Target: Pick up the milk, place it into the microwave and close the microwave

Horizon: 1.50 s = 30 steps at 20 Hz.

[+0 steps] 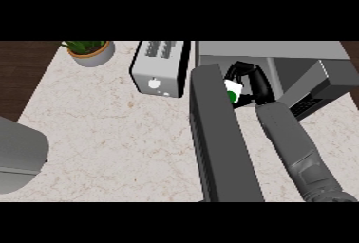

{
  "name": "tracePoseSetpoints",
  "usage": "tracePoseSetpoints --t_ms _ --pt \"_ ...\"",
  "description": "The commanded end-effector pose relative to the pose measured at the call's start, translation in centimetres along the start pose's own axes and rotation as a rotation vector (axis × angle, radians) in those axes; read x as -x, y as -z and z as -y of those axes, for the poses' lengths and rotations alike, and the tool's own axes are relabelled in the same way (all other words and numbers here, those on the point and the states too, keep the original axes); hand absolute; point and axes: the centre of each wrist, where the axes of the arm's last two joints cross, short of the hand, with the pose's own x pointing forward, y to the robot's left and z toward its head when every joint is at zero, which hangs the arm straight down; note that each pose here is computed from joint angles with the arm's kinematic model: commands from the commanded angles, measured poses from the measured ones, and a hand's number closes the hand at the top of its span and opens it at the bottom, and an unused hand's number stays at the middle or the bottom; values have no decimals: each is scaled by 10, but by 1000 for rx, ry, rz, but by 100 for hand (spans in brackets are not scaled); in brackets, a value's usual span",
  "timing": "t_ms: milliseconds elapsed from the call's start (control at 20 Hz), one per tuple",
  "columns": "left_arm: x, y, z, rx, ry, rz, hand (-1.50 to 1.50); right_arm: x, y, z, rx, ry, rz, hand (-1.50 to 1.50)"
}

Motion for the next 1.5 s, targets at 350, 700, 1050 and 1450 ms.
tracePoseSetpoints --t_ms 350,700,1050,1450 --pt "11 8 5 35 -36 12 -150 -13 30 -7 124 -143 -52 150" --pt "14 19 2 57 -19 7 -150 -23 48 25 263 -338 0 150" --pt "22 30 3 85 -44 22 -150 -14 41 33 257 -507 25 150" --pt "24 32 3 79 6 11 -150 19 2 74 446 -763 -289 -150"
